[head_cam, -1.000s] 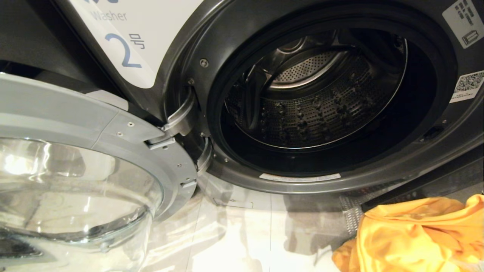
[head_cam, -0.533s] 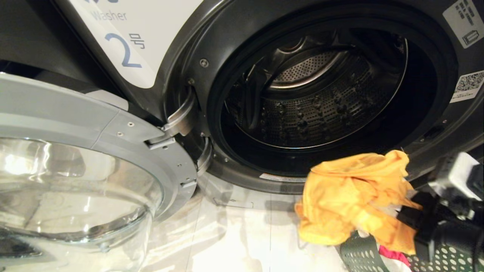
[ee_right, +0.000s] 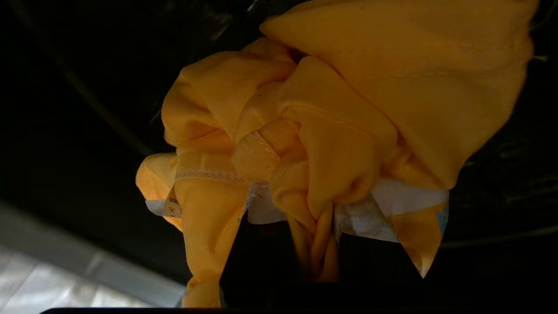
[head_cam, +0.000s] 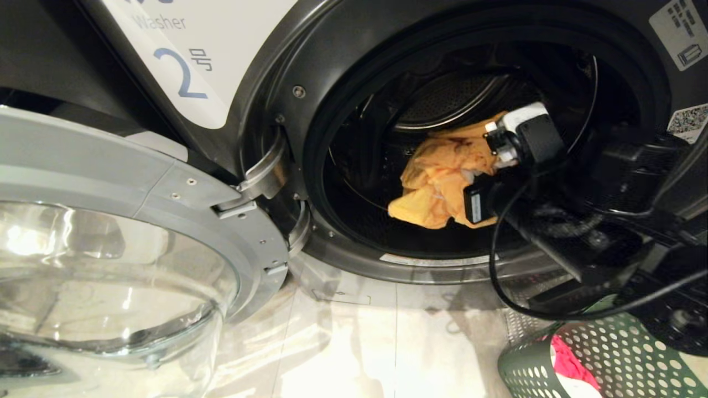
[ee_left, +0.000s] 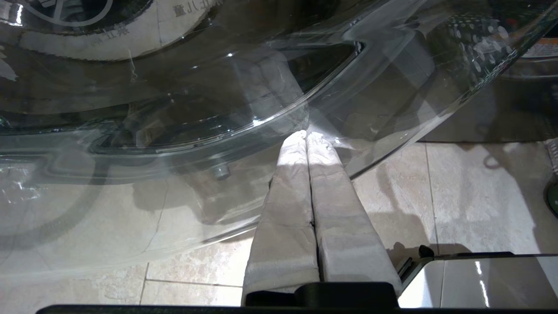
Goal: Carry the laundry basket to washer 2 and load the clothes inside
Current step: Place the clothes into the washing machine
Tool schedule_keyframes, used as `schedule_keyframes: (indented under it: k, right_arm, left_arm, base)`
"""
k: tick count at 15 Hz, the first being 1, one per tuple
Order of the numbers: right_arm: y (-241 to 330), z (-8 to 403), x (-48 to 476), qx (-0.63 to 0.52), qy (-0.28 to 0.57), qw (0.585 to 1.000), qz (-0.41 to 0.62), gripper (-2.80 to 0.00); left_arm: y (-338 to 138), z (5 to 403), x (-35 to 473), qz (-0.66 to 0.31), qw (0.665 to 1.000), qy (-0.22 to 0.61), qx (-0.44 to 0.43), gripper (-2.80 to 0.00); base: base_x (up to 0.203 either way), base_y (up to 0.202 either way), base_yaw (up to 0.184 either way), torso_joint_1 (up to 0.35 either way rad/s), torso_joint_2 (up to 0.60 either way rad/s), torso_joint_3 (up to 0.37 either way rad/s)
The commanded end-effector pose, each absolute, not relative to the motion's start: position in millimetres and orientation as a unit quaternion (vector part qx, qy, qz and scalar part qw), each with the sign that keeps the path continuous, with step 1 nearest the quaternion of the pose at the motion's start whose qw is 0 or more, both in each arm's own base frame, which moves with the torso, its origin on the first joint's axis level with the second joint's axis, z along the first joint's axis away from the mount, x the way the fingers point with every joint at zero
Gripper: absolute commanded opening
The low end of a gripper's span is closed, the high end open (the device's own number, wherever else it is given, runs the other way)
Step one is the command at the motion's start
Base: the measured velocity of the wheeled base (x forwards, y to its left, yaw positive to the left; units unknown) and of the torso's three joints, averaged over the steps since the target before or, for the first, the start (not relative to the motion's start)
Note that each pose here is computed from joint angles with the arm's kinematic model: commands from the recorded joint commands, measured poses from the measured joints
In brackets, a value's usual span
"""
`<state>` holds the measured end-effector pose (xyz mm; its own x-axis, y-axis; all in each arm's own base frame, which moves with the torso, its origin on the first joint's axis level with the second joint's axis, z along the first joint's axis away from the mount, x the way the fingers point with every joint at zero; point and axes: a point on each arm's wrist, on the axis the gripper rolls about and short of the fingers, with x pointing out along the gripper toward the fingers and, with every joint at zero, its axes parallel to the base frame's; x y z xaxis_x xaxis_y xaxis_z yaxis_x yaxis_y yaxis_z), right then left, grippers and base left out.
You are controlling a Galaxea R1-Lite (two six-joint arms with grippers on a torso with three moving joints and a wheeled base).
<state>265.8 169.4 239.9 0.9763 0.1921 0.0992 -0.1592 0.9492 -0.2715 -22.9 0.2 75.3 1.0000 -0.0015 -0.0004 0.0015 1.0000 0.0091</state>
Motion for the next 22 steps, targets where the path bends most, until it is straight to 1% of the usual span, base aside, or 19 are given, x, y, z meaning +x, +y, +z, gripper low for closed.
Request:
schedule_keyframes:
  k: [1,7,8,13,17,19,22]
  right_arm:
    - [190.9,226.1,299.5,-0.134,-0.057,0.987,0.068,-2.8]
    - [206.4,214.6,363.4,-0.126,-0.082,0.989,0.002,-2.8]
    - [209.8,212.2,372.2,-0.125,-0.085,0.989,-0.004,0.0]
    - [213.6,197.4,389.9,-0.127,-0.076,0.989,-0.012,0.0]
    - [208.2,204.4,385.9,-0.125,-0.05,0.991,-0.013,0.0]
    - [199.5,226.2,369.9,-0.109,-0.048,0.993,-0.011,0.0]
    - [177.0,260.4,320.2,-0.08,-0.026,0.996,0.004,0.0]
  left_arm:
    - [0.2,75.1,-22.9,-0.001,1.0,0.001,0.005,-2.8]
    - [0.2,75.3,-22.9,-0.001,1.0,0.0,0.005,-2.8]
    - [0.2,75.2,-22.9,-0.001,1.0,0.001,0.005,-2.8]
    - [0.2,75.1,-22.9,-0.001,1.0,0.001,0.005,-2.8]
    - [0.2,75.2,-22.8,-0.001,1.0,0.001,0.005,-2.8]
    - [0.2,75.3,-22.9,-0.001,1.0,0.0,0.005,-2.8]
    - [0.2,75.3,-22.9,-0.001,1.0,0.0,0.005,-2.8]
  base:
    - [0.0,0.0,0.0,0.0,0.0,0.0]
    - [0.0,0.0,0.0,0.0,0.0,0.0]
    - [0.0,0.0,0.0,0.0,0.0,0.0]
    - [0.0,0.0,0.0,0.0,0.0,0.0]
    - [0.0,0.0,0.0,0.0,0.0,0.0]
    - [0.0,0.0,0.0,0.0,0.0,0.0]
    - [0.0,0.0,0.0,0.0,0.0,0.0]
